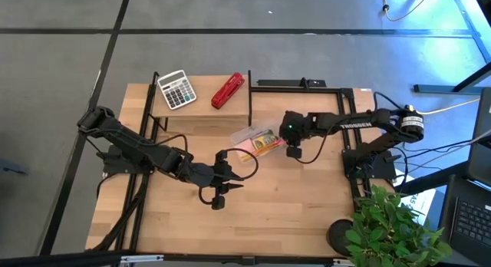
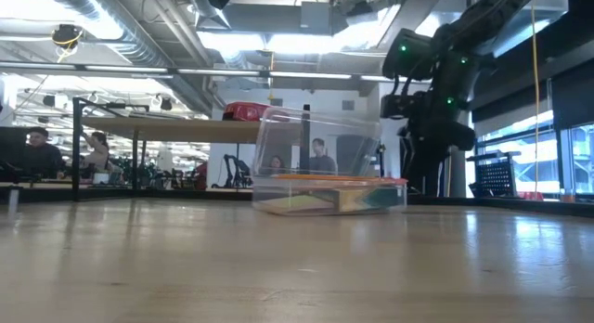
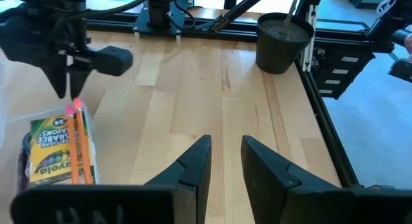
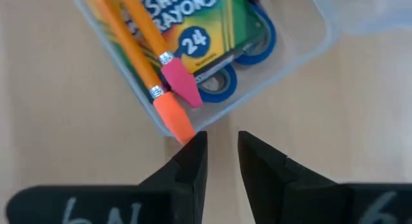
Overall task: Pack school essentials
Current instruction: Put the orange pencil into the supply box
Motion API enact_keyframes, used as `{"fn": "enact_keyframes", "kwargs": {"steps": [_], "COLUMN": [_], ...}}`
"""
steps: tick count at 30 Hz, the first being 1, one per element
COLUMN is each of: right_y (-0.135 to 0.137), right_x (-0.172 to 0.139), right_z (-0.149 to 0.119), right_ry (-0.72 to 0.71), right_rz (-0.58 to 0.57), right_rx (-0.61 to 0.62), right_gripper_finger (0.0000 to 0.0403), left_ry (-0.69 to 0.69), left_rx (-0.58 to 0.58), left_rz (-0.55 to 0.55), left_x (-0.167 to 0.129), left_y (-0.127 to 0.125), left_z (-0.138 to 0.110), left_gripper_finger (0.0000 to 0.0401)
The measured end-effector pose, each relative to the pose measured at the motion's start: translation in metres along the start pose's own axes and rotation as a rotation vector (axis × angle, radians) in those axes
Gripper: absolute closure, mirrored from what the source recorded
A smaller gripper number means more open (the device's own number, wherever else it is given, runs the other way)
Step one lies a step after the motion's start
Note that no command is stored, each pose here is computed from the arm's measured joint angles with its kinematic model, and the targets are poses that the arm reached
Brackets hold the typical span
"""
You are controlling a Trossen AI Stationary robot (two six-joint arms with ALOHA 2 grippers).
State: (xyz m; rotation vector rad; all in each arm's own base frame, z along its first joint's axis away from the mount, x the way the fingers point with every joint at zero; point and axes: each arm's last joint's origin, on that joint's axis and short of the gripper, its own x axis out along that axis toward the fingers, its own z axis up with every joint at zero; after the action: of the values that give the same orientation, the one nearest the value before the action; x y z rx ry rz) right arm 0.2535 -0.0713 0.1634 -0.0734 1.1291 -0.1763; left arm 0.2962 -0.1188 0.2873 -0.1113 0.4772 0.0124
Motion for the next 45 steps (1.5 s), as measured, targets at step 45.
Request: {"fn": "enact_keyframes", "kwargs": {"steps": [45], "right_y": [0.109], "right_x": [-0.036], "right_z": [0.059], "right_ry": [-0.379], "right_rz": [0.325], "right_rx": [-0.201], "right_gripper_finger": [0.0313], "left_ry": [0.026], "left_rx": [0.014], "left_rz": [0.017], "left_x": [0.000], "left_y": [0.001], "left_z": [-0.003], "left_gripper_finger": [0.0323]}}
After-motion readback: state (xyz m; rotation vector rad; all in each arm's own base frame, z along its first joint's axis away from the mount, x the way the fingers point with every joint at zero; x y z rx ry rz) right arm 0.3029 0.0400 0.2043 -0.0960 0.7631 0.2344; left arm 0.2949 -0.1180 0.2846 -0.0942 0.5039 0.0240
